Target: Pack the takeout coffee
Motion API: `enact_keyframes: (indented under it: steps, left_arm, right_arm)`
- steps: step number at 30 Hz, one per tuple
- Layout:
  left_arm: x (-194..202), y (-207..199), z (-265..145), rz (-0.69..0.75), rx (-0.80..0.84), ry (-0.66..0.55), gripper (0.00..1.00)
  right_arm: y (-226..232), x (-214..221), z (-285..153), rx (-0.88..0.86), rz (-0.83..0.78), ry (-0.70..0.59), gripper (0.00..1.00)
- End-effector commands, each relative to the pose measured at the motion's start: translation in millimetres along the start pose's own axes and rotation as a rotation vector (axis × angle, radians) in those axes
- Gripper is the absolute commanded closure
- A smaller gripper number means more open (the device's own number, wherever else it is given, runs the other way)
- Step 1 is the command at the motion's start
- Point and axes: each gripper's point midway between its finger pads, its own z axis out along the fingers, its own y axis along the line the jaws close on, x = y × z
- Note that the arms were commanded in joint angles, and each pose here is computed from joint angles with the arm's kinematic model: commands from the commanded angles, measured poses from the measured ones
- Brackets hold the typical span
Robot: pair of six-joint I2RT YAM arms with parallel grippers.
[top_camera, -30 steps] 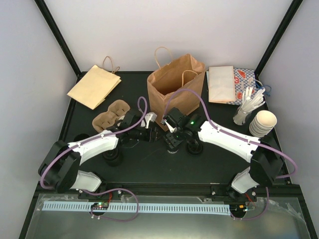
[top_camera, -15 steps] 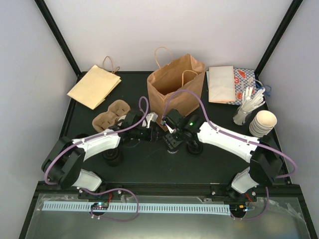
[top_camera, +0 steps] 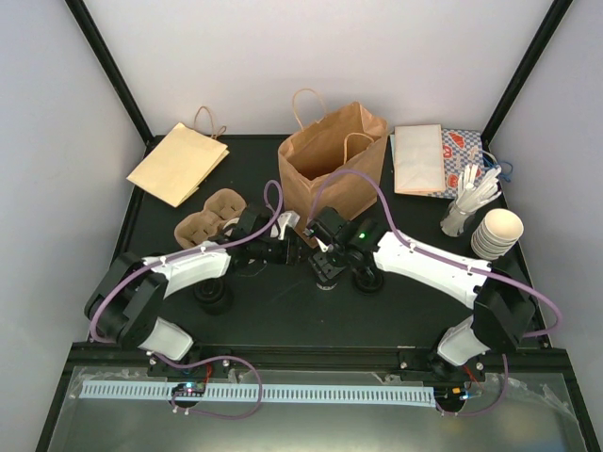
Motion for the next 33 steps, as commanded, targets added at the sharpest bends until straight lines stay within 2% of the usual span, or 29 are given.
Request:
enact_keyframes:
  steps: [1, 9, 33]
  left_arm:
    - [6, -1, 13, -0.002, -0.002, 0.04, 0.56]
    - [-4, -14, 20, 0.008, 0.04, 0.051, 0.56]
    - [29, -10, 47, 0.027, 0.038, 0.224, 0.56]
  right_arm:
    - [34, 91, 34, -0.157, -0.015, 0.342, 0.35]
    - [45, 90, 25, -0.2, -0.05, 0.312, 0.35]
    - [58, 88, 27, -0.238, -0.092, 0.299, 0.35]
